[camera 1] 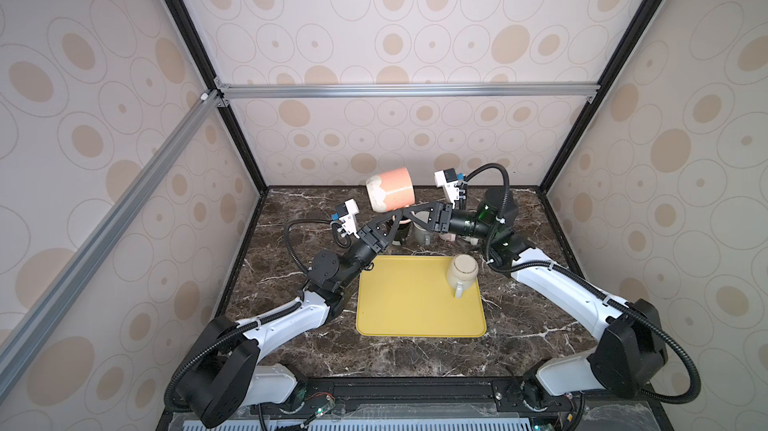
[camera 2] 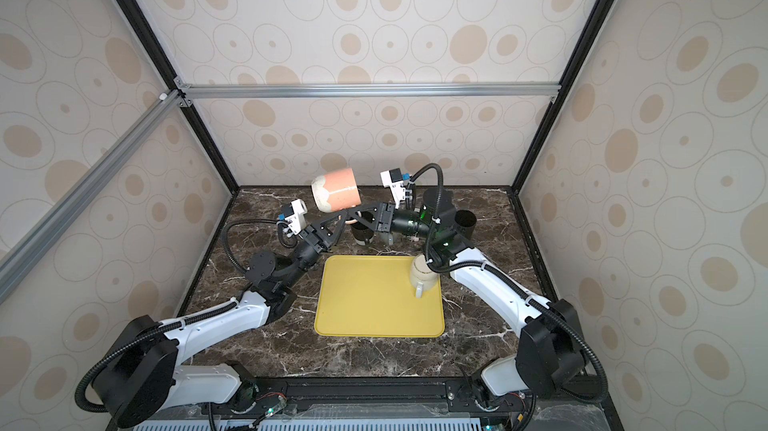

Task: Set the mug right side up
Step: 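Grasp the orange mug rim with the right gripper while left holds it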

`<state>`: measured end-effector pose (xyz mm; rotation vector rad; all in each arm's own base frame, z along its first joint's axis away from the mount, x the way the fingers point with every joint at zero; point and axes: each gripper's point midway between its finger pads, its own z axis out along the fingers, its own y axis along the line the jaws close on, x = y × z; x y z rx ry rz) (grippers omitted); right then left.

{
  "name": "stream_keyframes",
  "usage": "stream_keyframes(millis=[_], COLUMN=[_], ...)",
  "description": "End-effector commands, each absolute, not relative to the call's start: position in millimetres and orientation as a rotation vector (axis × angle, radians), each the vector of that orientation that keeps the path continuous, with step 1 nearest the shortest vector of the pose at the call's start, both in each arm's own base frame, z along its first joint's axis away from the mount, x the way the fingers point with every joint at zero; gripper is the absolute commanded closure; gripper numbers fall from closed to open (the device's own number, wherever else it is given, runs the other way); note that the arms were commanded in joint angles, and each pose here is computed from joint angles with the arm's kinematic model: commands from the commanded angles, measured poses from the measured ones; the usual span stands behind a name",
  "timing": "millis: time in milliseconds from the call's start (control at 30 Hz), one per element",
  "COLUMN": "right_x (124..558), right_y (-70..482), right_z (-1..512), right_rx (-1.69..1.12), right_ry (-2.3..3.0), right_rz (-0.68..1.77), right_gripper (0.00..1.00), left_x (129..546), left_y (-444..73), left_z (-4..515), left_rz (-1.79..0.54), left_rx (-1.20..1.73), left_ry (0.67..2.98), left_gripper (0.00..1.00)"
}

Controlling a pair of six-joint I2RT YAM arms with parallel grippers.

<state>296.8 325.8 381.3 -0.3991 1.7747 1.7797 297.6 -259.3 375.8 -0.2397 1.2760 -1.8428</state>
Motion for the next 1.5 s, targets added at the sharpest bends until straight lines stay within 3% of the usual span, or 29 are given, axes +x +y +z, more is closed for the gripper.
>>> stream_keyframes(millis=[0,267,367,567,633,733,800,900,1000,1467], right_x=[293.1,292.0,290.8,294.3,296.8,296.6,297.6,299.1,301.6,314.9], right_y=[330.7,333.4,336.0,340.5,340.6,340.3,338.5,338.4,339.3,344.3], right_z=[398.3,397.0,396.4,392.9,391.2,391.1,391.5,391.9,391.5,394.3], right_rx=[-0.434,-0.438,-0.445,-0.427,-0.400,-0.380,-0.368,-0.354,-0.342,-0.295], right_ry=[1.728,1.732,1.734,1.751,1.784,1.812,1.814,1.813,1.809,1.789], right_rz=[1.799,1.808,1.817,1.828,1.819,1.803,1.787,1.787,1.798,1.829], right_gripper=[0.70,0.87,1.00,1.00,1.00,1.00,1.00,1.00,1.00,1.00], left_x=[275.8,276.7,278.9,287.7,287.9,290.4,292.3,294.0,295.0,294.5], left_y=[-244.6,-243.8,-246.6,-250.7,-251.2,-253.2,-255.6,-256.0,-255.4,-231.8], left_z=[420.9,418.2,416.6,406.5,403.6,399.2,396.3,389.5,383.1,345.8], left_rz=[-1.908,-1.895,-1.882,-1.857,-1.861,-1.861,-1.853,-1.835,-1.810,-1.559], left_rx=[-0.138,-0.141,-0.133,-0.138,-0.138,-0.131,-0.123,-0.135,-0.140,-0.193], left_ry=[1.070,1.078,1.099,1.164,1.178,1.214,1.241,1.275,1.304,1.488], left_gripper=[1.00,1.00,1.00,1.00,0.92,0.61,0.34,0.14,0.01,0.00])
